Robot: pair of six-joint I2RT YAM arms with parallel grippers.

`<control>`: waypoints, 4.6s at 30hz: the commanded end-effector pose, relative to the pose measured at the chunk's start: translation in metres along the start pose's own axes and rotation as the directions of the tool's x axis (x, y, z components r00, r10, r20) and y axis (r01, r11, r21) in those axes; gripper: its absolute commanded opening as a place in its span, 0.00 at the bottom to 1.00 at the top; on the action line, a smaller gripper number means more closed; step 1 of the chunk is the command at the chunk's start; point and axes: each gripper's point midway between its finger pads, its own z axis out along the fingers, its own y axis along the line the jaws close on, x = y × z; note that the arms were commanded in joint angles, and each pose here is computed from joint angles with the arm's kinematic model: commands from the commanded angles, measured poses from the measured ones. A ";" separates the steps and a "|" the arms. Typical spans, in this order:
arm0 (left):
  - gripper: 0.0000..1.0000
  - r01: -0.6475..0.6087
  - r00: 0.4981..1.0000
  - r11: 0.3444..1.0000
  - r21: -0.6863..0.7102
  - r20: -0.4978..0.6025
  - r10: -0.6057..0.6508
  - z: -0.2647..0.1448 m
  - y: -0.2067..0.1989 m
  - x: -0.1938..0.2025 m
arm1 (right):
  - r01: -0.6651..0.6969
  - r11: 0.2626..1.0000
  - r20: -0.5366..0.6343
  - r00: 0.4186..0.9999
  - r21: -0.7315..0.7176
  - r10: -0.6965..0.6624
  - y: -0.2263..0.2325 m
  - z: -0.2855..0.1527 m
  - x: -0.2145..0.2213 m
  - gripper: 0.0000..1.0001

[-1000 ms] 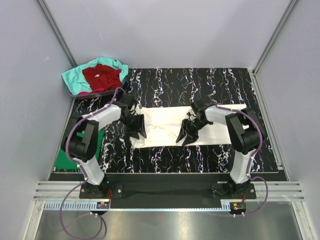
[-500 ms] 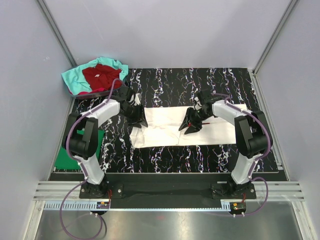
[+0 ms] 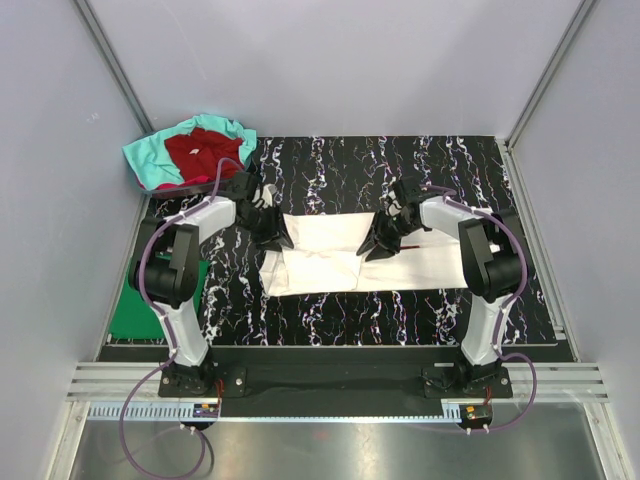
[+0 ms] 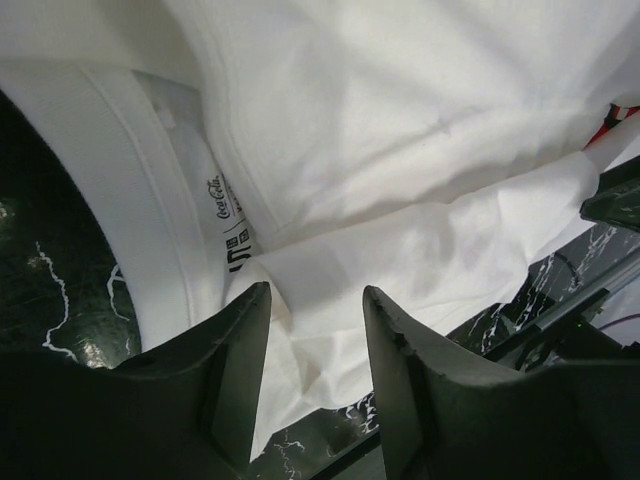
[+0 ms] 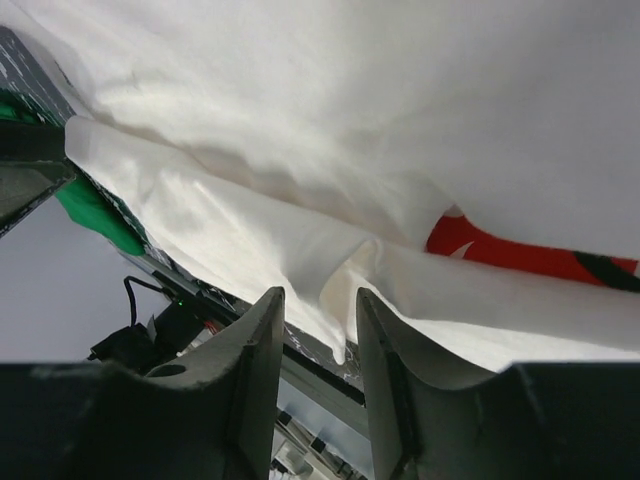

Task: Fold and stack the t-shirts
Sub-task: Fold the tshirt

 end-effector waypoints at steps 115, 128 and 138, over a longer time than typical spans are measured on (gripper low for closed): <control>0.26 0.043 0.991 0.954 0.298 0.107 -0.078 -0.028 -0.079 0.009 | 0.204 0.979 -0.001 0.979 -0.025 -0.204 0.065 -0.026 0.015 0.37; 0.21 0.111 0.983 0.908 0.405 0.089 -0.160 0.020 -0.066 0.006 | 0.054 0.927 -0.165 0.979 -0.371 -0.123 0.089 0.045 0.017 0.00; 0.21 0.168 0.975 0.939 0.301 0.090 -0.203 0.041 -0.016 0.003 | 0.004 0.957 -0.142 0.989 -0.290 -0.047 0.050 0.083 -0.004 0.00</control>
